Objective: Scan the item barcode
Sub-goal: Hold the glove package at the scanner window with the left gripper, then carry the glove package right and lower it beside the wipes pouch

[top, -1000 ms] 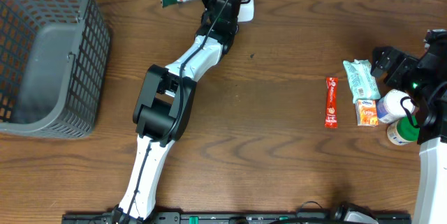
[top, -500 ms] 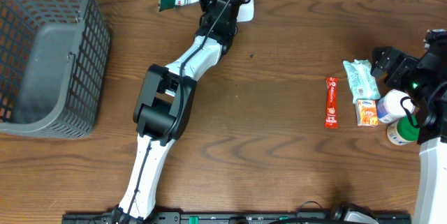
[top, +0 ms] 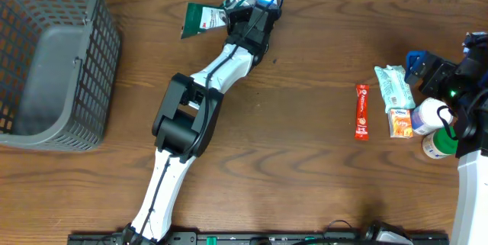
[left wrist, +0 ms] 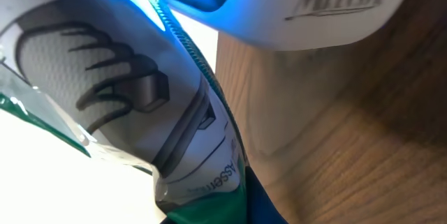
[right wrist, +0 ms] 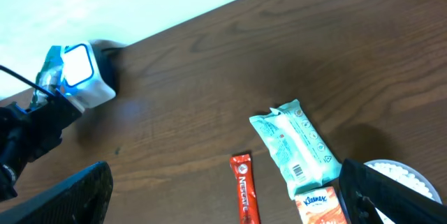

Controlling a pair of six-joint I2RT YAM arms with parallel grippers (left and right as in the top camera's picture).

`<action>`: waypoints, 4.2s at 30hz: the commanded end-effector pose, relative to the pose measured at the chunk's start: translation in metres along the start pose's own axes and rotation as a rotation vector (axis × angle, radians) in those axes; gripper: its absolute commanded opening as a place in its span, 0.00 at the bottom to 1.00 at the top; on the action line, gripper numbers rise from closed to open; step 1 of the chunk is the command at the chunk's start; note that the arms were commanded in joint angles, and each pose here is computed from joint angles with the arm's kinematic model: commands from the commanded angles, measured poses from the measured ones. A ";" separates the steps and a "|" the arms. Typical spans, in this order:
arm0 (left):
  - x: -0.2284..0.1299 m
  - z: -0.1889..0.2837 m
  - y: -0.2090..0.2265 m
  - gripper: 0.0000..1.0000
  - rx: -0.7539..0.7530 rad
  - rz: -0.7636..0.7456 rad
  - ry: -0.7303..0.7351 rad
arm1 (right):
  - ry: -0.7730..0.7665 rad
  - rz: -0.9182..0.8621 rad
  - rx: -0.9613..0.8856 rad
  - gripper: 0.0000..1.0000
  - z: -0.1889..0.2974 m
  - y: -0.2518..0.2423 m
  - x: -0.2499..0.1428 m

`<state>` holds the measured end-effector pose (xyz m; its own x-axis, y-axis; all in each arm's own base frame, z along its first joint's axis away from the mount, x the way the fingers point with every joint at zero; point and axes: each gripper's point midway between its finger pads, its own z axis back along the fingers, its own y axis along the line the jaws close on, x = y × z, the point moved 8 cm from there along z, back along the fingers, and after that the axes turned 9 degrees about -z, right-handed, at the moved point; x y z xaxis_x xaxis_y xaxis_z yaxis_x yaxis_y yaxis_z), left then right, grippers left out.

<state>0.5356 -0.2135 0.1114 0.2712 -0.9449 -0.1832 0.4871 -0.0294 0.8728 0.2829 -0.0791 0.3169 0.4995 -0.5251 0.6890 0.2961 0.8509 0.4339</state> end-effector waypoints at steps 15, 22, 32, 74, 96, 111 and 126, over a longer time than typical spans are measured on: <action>0.001 -0.005 0.003 0.07 0.058 0.108 0.017 | -0.007 -0.004 0.000 0.99 0.002 0.000 0.001; -0.003 0.006 0.029 0.07 0.114 0.159 0.008 | -0.007 -0.004 0.000 0.99 0.002 0.000 0.001; -0.042 0.088 0.132 0.07 0.251 0.573 -0.030 | -0.007 -0.004 0.000 0.99 0.002 0.000 0.001; 0.149 0.246 -0.087 0.07 -1.467 1.342 -0.309 | -0.007 -0.004 0.000 0.99 0.002 0.000 0.001; 0.116 0.217 -0.081 0.07 -1.190 1.369 -0.178 | -0.007 -0.004 0.000 0.99 0.002 0.000 0.001; 0.179 0.267 -0.147 0.07 -1.428 1.364 -0.330 | -0.007 -0.004 0.000 0.99 0.002 0.000 0.001; 0.186 0.263 -0.117 0.80 -1.414 1.321 -0.562 | -0.007 -0.004 0.000 0.99 0.002 0.000 0.001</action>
<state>0.3006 -0.4780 0.0848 0.8563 -0.1383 0.4977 0.4736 0.5947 -0.6496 0.2829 -0.0791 0.3167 0.5000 -0.5253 0.6885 0.2964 0.8508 0.4339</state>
